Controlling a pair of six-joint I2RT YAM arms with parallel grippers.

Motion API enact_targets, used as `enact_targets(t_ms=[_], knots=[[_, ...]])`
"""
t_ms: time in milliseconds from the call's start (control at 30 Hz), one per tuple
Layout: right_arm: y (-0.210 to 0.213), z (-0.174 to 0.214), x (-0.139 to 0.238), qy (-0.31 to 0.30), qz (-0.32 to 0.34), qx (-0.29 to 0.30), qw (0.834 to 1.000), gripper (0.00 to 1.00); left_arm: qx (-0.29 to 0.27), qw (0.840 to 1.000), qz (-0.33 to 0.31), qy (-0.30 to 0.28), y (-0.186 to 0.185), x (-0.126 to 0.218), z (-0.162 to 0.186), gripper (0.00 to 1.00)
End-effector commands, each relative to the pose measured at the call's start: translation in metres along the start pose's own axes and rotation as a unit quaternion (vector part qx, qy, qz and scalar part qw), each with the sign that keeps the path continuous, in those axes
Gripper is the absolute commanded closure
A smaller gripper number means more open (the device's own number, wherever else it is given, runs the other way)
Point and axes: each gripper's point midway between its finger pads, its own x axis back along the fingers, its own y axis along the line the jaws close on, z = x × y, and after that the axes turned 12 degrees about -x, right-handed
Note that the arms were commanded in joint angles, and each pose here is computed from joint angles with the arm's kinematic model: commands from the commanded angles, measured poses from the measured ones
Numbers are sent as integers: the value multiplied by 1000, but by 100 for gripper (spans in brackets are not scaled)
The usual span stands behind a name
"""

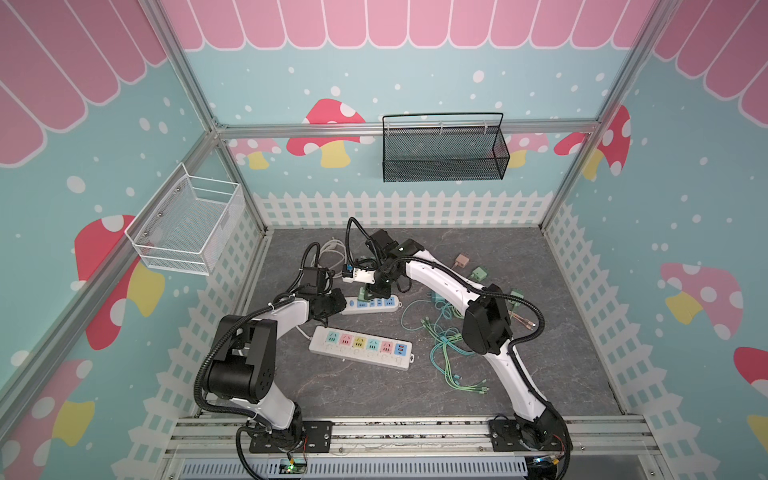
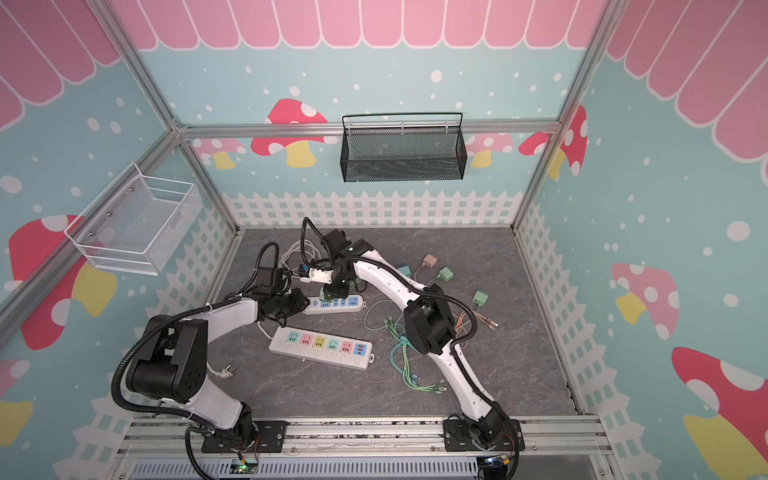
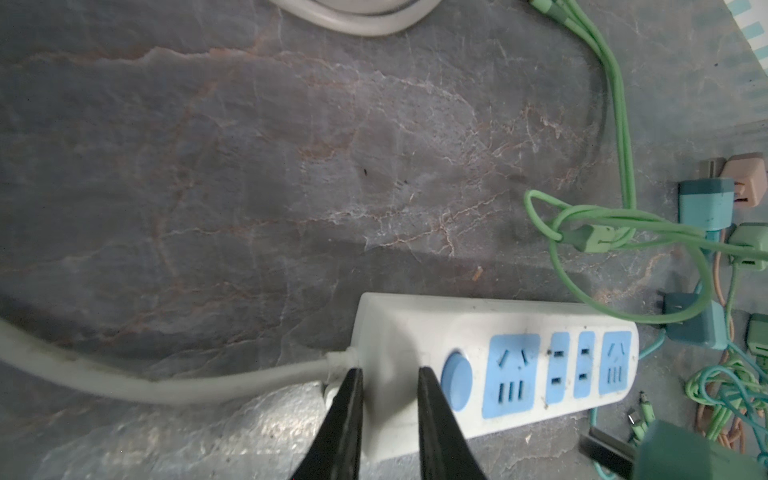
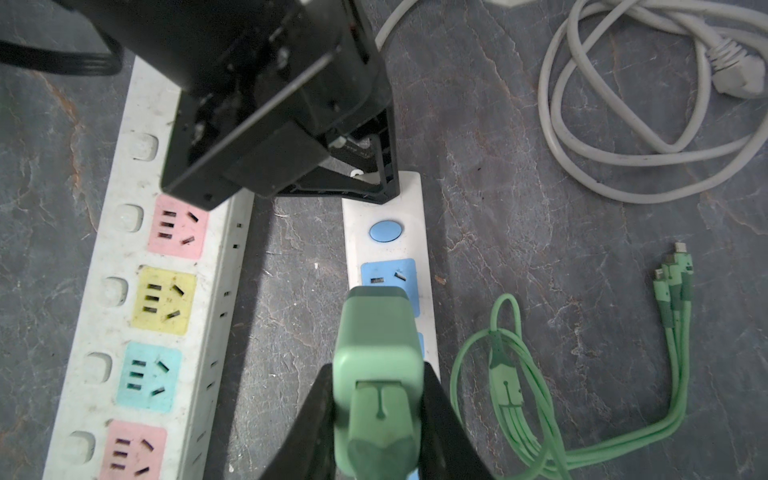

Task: Insert the plug
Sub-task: 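Press the charger prongs into the strip socket while the left gripper holds the strip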

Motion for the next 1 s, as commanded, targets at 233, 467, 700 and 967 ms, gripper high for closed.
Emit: enact_targets(t_ms=[233, 467, 700, 967], knots=[[1, 11, -14, 26, -5, 23, 999, 99, -29, 999, 20, 5, -6, -7, -5, 77], [1, 14, -19, 30, -6, 27, 999, 99, -33, 999, 30, 4, -8, -9, -5, 77], [-1, 17, -27, 37, -3, 27, 999, 99, -43, 998, 38, 7, -12, -10, -4, 77], [-4, 22, -33, 48, 2, 26, 998, 100, -49, 998, 43, 8, -15, -11, -5, 77]])
